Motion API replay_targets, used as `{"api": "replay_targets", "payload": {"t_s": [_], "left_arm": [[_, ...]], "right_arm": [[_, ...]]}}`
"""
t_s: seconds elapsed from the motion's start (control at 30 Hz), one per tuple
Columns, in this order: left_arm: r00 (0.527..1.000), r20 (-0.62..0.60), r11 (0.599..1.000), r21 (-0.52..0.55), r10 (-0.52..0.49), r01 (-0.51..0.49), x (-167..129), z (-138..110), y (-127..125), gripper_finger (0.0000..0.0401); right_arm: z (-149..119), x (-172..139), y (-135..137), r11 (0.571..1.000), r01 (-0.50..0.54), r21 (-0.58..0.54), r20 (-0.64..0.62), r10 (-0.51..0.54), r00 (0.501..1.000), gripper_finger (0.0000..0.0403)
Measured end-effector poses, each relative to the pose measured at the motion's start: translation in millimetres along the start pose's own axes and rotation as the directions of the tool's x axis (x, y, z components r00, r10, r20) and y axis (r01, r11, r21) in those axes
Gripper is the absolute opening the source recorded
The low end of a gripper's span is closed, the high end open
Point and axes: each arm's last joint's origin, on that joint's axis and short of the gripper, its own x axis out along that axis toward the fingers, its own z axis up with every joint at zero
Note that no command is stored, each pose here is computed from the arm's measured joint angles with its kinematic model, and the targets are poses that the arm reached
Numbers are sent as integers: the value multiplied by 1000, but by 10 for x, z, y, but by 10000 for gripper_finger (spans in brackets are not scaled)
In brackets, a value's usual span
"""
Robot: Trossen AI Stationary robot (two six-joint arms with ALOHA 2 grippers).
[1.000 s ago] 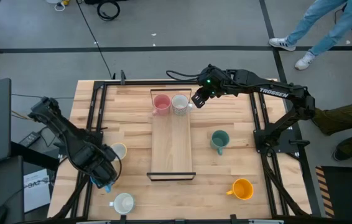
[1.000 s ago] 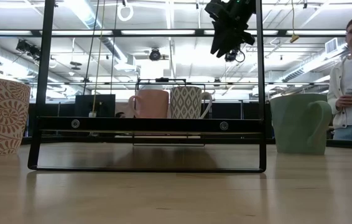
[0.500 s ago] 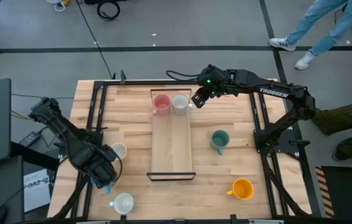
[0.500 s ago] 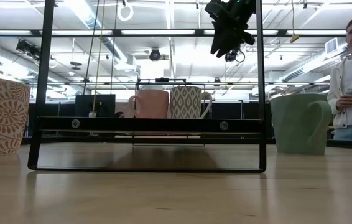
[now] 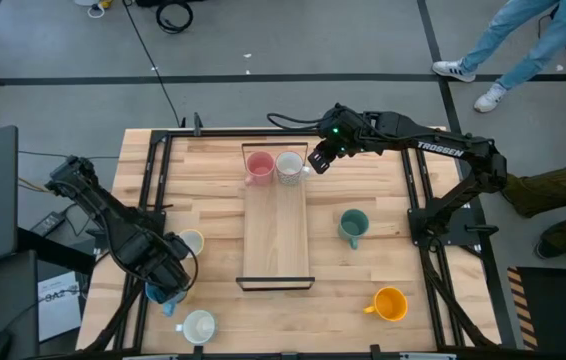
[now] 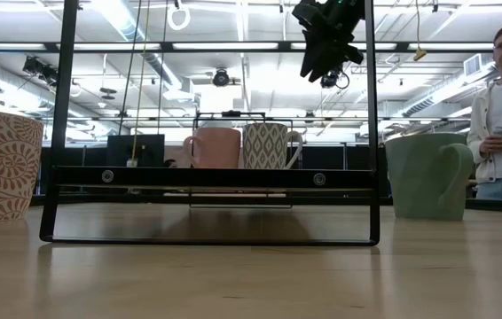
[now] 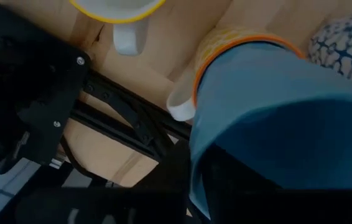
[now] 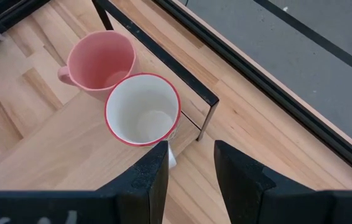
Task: Place coffee mugs
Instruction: Put the blue mug on the shelf
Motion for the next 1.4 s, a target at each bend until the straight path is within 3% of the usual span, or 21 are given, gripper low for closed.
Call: {"api": "replay_targets", "payload": {"t_s": [0.2, 0.63, 1.07, 1.2, 1.4], "left_arm": [[1000, 13, 1000, 21, 3, -4, -189, 29, 48, 29], [987, 87, 971, 210, -138, 117, -563, 216, 98, 28], [937, 228, 927, 329, -264, 181, -1020, 495, 306, 27], [908, 319, 911, 389, -272, 136, -1180, 602, 426, 27], [873, 440, 880, 474, -210, -27, -1319, 798, 659, 27]], "right_arm": [[0, 0, 0, 1000, 0, 0, 0, 0, 1000, 135], [0, 0, 0, 1000, 0, 0, 0, 0, 1000, 135], [-2, 0, 3, 1000, -11, -7, -5, 11, 1000, 135], [-6, 0, 11, 999, -39, -9, -17, 39, 999, 135], [-12, -1, 20, 997, -74, -33, -35, 73, 997, 135]]}}
